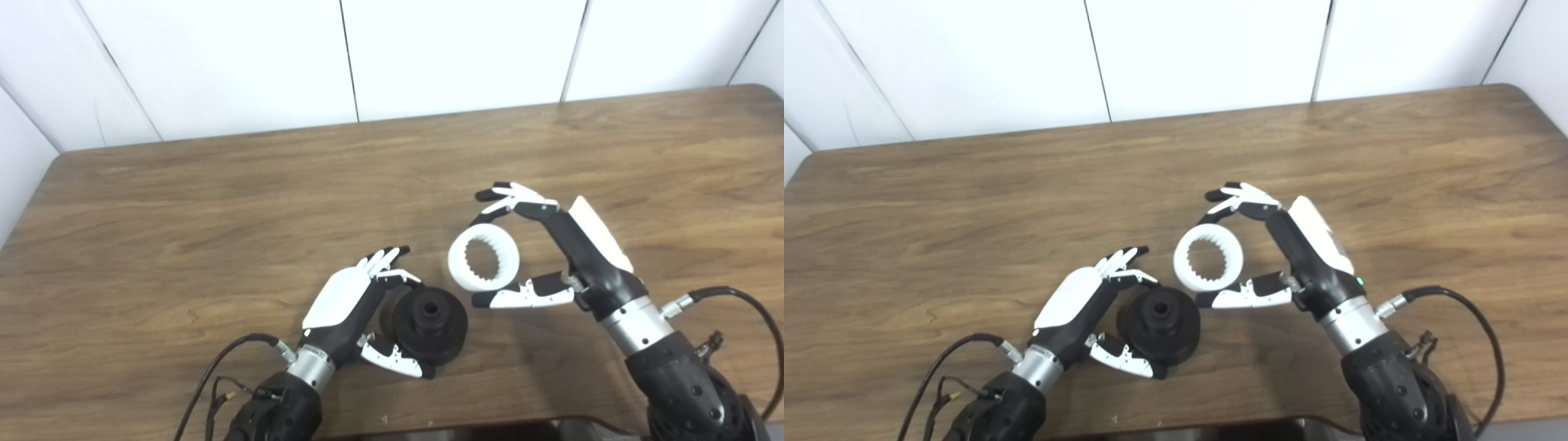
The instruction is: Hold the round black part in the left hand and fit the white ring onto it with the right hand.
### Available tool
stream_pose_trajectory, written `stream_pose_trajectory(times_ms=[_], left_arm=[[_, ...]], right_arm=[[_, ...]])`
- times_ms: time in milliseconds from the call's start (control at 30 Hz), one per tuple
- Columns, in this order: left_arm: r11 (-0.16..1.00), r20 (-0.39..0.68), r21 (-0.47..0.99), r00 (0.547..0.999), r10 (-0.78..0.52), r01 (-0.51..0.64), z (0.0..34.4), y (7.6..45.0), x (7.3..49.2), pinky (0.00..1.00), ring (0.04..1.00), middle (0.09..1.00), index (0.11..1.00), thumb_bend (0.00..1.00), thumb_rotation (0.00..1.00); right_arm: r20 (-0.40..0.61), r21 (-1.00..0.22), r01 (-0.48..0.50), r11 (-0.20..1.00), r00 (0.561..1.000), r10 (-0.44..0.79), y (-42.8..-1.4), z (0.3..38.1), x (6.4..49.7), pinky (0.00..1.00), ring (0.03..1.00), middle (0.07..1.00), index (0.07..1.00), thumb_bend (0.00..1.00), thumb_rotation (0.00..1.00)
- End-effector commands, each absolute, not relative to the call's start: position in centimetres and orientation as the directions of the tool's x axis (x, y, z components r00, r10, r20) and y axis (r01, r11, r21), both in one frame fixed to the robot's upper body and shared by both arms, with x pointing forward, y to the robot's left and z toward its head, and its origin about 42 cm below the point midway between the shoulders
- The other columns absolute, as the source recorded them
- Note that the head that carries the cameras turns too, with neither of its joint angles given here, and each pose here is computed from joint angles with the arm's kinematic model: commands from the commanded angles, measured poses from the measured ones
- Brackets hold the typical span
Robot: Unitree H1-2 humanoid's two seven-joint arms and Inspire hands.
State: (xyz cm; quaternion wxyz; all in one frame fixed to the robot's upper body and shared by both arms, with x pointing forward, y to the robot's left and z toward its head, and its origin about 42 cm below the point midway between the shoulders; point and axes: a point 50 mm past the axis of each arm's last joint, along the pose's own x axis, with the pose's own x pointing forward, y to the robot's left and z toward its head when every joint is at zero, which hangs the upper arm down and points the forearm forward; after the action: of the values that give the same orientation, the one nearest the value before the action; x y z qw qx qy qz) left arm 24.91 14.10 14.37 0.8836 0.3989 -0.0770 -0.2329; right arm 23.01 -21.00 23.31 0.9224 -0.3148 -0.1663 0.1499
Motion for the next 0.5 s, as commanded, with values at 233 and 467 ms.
stream_pose_trajectory(times_ms=[233, 467], left_arm=[[0.586, 0.016, 0.752, 0.881, -0.472, 0.301, 15.7, 13.6, 25.9, 1.00, 1.000, 0.980, 0.576, 0.98, 0.28], [0.584, 0.009, 0.753, 0.881, -0.472, 0.305, 15.7, 13.5, 25.9, 1.00, 1.000, 0.983, 0.579, 0.97, 0.27]], right_arm=[[0.206, -0.658, -0.237, 0.715, 0.856, 0.473, -19.6, 23.2, 22.0, 0.78, 0.896, 0.801, 0.481, 0.52, 0.14], [0.171, -0.658, -0.271, 0.703, 0.855, 0.490, -18.5, 22.2, 22.5, 0.76, 0.891, 0.805, 0.481, 0.52, 0.14]])
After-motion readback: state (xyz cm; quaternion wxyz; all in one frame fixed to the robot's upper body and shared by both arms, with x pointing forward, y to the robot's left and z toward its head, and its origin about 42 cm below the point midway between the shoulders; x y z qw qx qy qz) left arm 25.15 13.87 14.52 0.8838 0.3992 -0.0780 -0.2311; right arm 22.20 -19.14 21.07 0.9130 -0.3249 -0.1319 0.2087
